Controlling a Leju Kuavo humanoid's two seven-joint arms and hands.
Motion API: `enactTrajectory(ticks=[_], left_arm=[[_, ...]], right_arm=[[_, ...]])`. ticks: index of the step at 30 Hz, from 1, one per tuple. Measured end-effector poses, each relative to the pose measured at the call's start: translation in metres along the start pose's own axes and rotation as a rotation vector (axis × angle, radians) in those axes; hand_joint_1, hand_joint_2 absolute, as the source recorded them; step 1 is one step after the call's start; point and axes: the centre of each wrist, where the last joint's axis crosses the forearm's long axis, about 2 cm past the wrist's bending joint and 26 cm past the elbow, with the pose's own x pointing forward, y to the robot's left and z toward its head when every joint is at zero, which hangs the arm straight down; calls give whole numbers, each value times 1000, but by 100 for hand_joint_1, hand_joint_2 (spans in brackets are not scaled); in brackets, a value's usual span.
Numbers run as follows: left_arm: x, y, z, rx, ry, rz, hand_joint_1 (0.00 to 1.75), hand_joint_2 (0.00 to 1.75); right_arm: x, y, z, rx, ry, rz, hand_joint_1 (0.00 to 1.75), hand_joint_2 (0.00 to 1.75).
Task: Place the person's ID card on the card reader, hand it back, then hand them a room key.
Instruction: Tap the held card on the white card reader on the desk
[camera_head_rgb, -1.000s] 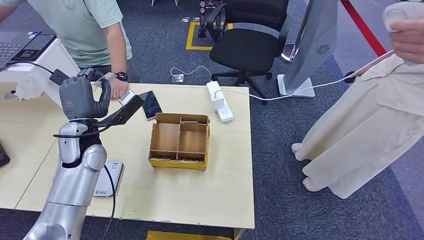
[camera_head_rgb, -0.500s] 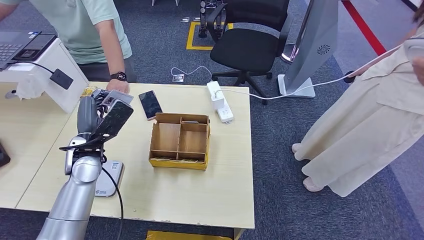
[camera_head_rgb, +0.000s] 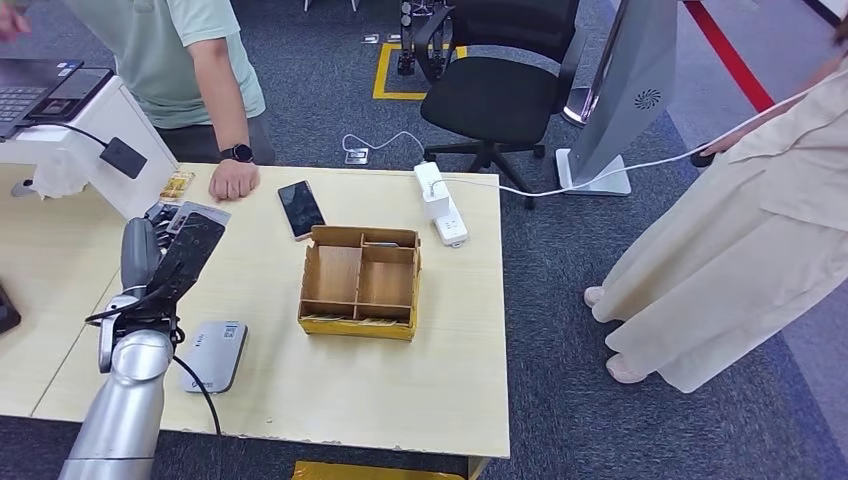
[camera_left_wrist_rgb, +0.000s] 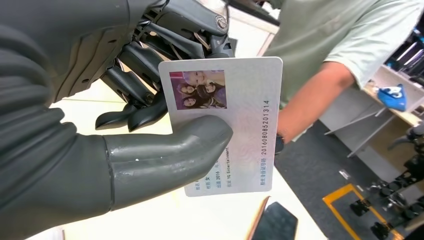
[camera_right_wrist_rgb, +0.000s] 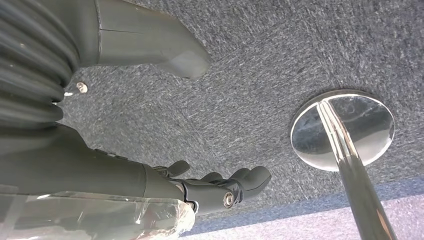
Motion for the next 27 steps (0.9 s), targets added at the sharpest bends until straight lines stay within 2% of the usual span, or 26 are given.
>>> enactTrajectory(ticks=[6,14,27], left_arm=[[-16,13,14,13,48,-6,175,175],[-23,17,25,5,67,-26,175,175],[-41,13,70,-124,112,-25,175,175]], right_arm=[[-3,-2,0,-5,16,3,0,175],[-2,-3,-1,-11,23,-10,0,175],[-4,-7,-2,-32,-4,-32,0,175]])
